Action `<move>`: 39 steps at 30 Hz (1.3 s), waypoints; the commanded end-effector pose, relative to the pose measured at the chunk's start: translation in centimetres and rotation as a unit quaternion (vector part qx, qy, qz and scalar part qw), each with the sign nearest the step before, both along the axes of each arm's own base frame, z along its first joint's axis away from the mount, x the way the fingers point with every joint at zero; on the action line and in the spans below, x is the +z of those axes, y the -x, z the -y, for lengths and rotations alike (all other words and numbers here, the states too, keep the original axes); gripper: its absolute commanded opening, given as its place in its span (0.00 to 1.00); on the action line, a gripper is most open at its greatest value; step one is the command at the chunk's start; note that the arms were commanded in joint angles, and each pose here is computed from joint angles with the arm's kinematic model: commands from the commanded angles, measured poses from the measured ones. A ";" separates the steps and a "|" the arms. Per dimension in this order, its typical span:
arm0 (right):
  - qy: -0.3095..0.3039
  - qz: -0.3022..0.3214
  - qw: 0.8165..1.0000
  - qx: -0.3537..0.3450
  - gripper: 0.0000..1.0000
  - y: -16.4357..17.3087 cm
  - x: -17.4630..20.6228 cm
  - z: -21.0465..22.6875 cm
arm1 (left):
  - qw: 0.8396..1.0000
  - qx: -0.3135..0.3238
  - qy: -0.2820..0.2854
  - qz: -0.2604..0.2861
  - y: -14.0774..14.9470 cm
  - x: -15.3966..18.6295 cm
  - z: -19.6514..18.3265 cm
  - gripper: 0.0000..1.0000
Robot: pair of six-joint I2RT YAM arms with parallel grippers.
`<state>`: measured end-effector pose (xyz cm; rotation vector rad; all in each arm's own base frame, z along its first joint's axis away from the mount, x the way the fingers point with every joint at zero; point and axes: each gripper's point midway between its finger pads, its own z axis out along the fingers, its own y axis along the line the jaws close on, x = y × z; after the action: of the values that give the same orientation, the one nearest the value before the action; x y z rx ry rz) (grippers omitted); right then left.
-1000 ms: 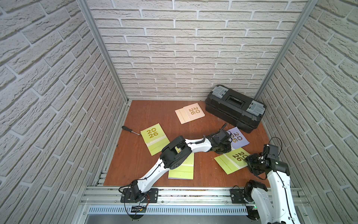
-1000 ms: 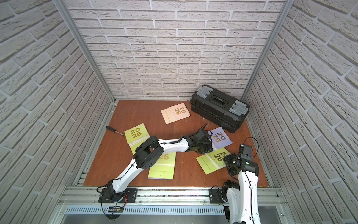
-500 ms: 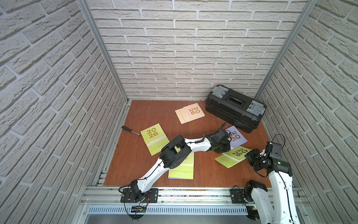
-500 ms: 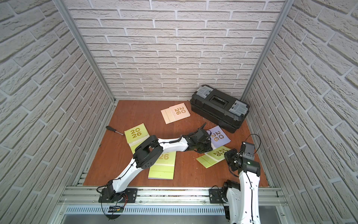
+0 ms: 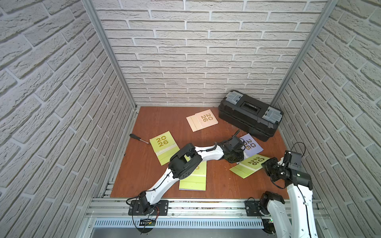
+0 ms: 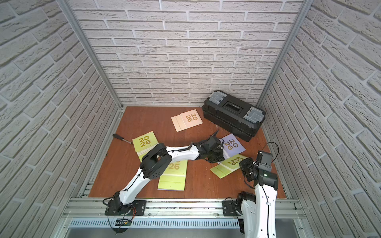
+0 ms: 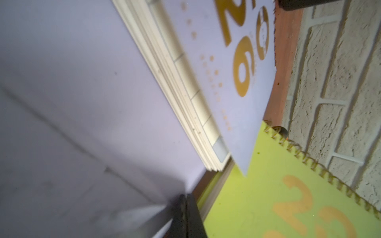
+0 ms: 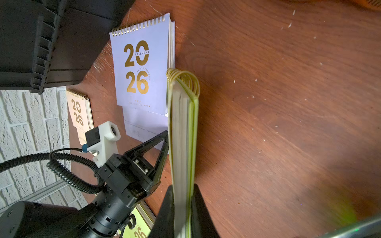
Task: Stack the calendars
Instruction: Pick up the calendar at the center of the board.
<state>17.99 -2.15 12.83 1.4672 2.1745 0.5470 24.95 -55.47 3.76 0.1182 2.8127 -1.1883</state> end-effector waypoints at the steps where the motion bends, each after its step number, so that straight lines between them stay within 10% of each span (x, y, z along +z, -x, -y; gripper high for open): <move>1: 0.014 0.034 0.999 0.000 0.03 -0.4 1.9 0.1 | 1.000 -0.003 0.009 0.015 -0.6 2.9 -0.8 0.00; 18: 0.021 0.079 0.997 0.005 0.03 -0.3 5.7 -0.4 | 0.999 0.020 0.008 0.047 -2.5 6.4 -3.6 0.00; 39: -0.011 0.171 0.974 0.149 0.03 -6.6 9.8 -7.4 | 0.987 0.112 -0.044 0.103 -6.3 11.1 -16.9 0.00</move>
<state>21.82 4.40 18.89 1.0749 2.2516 0.7860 31.02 -40.70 13.97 -0.0587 2.6380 -1.0037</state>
